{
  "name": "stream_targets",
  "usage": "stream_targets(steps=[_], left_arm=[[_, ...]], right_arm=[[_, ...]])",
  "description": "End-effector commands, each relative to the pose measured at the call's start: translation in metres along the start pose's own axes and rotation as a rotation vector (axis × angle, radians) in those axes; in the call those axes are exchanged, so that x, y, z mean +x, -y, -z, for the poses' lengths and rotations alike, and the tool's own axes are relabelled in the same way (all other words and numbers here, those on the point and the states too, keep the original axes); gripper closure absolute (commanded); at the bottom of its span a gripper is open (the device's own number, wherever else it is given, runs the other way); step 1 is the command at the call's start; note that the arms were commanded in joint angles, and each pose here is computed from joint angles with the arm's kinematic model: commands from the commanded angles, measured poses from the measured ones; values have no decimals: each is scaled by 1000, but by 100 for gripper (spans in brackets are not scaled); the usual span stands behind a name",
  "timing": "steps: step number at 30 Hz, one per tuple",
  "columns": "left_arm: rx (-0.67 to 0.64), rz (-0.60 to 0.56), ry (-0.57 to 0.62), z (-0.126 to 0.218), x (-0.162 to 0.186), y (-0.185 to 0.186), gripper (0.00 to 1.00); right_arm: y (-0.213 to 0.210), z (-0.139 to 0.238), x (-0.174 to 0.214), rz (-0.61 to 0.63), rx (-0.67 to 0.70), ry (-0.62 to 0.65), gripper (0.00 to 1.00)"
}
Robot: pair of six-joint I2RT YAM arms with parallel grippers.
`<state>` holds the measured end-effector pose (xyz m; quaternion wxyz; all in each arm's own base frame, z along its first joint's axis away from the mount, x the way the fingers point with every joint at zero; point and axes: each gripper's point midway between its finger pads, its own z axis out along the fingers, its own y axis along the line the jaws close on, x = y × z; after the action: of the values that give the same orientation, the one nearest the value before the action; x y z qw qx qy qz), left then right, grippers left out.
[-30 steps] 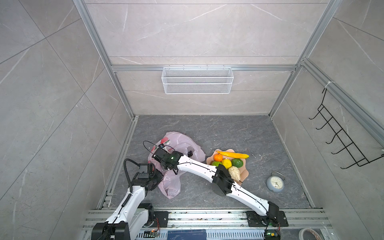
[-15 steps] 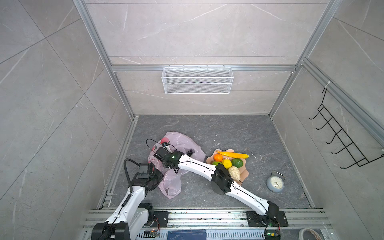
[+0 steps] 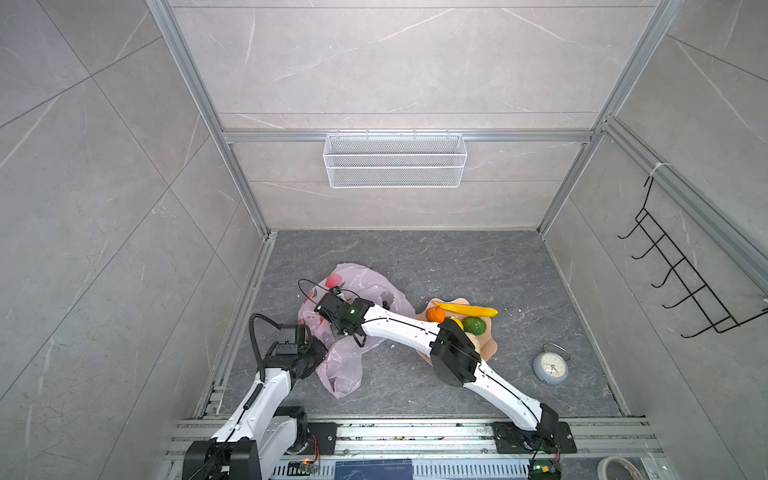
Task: Take the fake fruits out of the plastic bag
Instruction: 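Grasp the black grapes inside the bag with the right gripper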
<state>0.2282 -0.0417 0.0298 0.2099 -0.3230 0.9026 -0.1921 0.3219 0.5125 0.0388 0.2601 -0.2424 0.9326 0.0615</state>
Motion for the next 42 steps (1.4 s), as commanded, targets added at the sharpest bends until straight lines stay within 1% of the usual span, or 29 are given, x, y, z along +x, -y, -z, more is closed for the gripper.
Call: stream_targets(steps=[1,5,6,7,9,13,14,17,20,24,27,31,37,40,42], left_arm=[[61,-83,25,8,-17,25,90],[98,-97,34,12,-22,37,90],[109,-100,36,13,-22,40,90],[117,-104,37,14,-23,42,90],[119,-105,39,15,-24,44,90],[117,-107,44,15,-26,45,90],[112,-107,42,14,-26,44,90],[111,-106,42,14,-26,44,90],[111,-104,40,14,-25,44,90],[103,-105,38,13,-24,41,90],[102,-104,35,12,-23,41,90],[103,-103,33,12,-24,42,90],[96,-102,29,10,-25,41,90],[88,-98,29,9,-25,40,90],[86,-95,29,9,-25,39,90]], right_arm=[[-9,42,-31,44,-73,82,90],[0,37,-34,95,-16,74,87],[3,40,-37,100,-7,79,86],[3,31,-34,118,4,68,83],[7,29,-36,138,26,67,76],[13,20,-37,177,23,50,56],[14,23,-44,173,15,63,53],[22,15,-44,178,25,48,45],[29,5,-40,183,18,19,33],[29,-8,-30,219,-12,-17,18],[28,-16,-25,233,-26,-35,13],[30,-27,-18,231,-29,-59,9],[24,-42,-5,260,-84,-99,7],[24,-50,3,269,-83,-122,6],[26,-53,6,270,-72,-134,9]])
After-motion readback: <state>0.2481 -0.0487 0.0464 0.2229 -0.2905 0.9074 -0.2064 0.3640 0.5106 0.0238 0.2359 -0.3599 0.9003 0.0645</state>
